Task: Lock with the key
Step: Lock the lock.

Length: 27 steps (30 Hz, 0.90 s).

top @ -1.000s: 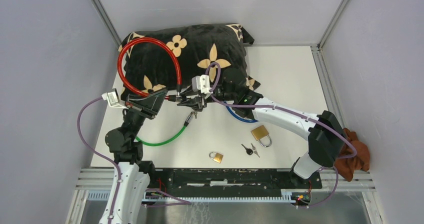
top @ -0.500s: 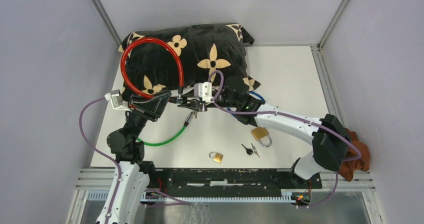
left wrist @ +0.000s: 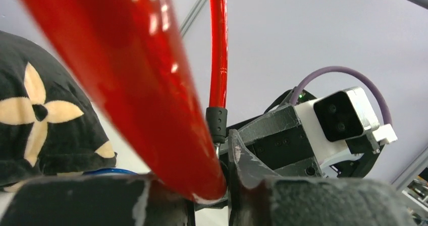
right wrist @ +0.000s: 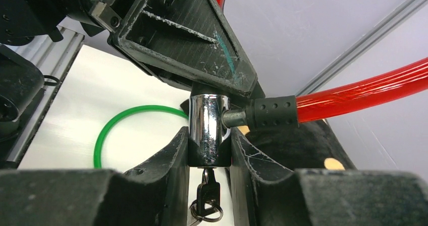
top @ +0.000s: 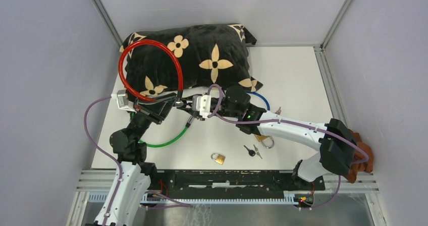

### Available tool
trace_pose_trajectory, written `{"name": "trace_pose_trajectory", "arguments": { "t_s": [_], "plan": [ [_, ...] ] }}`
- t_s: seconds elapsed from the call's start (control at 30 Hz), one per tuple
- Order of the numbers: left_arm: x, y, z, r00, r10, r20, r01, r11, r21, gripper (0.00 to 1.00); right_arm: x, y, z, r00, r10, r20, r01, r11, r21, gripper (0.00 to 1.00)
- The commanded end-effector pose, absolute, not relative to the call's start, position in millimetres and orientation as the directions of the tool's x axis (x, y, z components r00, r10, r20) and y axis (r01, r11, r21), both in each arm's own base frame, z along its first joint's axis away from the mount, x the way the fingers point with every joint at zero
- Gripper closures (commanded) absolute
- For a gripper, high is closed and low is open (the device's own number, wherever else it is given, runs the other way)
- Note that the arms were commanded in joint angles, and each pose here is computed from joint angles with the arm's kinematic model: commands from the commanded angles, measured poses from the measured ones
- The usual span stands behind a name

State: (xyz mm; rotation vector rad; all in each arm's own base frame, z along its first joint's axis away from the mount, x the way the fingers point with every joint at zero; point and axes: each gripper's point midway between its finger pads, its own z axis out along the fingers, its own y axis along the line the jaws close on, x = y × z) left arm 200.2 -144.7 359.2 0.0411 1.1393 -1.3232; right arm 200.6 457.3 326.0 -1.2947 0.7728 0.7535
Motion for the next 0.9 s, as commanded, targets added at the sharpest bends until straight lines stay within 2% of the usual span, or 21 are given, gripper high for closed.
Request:
{"name": "trace_pose_trajectory", "arguments": {
  "t_s": [0.0, 0.17, 0.33, 0.47, 0.77, 0.87],
  "plan": [
    [192, -150, 359, -0.145, -0.695, -0.704, 0.800, 0.336, -0.497, 0.97, 201, 448, 397, 0.659, 0.146, -0.738, -0.747, 0.244, -0.619, 1.00],
    [183, -148, 375, -0.037, -0.683, -0.730, 0.840, 0.374, -0.393, 0.98, 203, 444, 389, 0.665, 0.112, -0.739, -0.739, 0.242, -0.629, 0.99],
    [169, -146, 399, 0.139, -0.639, -0.757, 0.874, 0.439, -0.209, 0.98, 199, 438, 387, 0.667, 0.107, -0.737, -0.737, 0.237, -0.633, 0.70],
    [158, -148, 409, 0.177, -0.623, -0.762, 0.891, 0.430, -0.145, 0.98, 200, 435, 382, 0.670, 0.086, -0.738, -0.733, 0.232, -0.639, 0.49],
    [147, -151, 418, 0.266, -0.574, -0.774, 0.892, 0.452, -0.028, 0.98, 198, 420, 369, 0.654, 0.027, -0.756, -0.744, 0.203, -0.637, 0.25],
    [145, -151, 418, 0.275, -0.569, -0.775, 0.891, 0.453, -0.016, 0.98, 197, 408, 384, 0.585, 0.090, -0.806, -0.807, 0.164, -0.568, 0.13]
  ]
}}
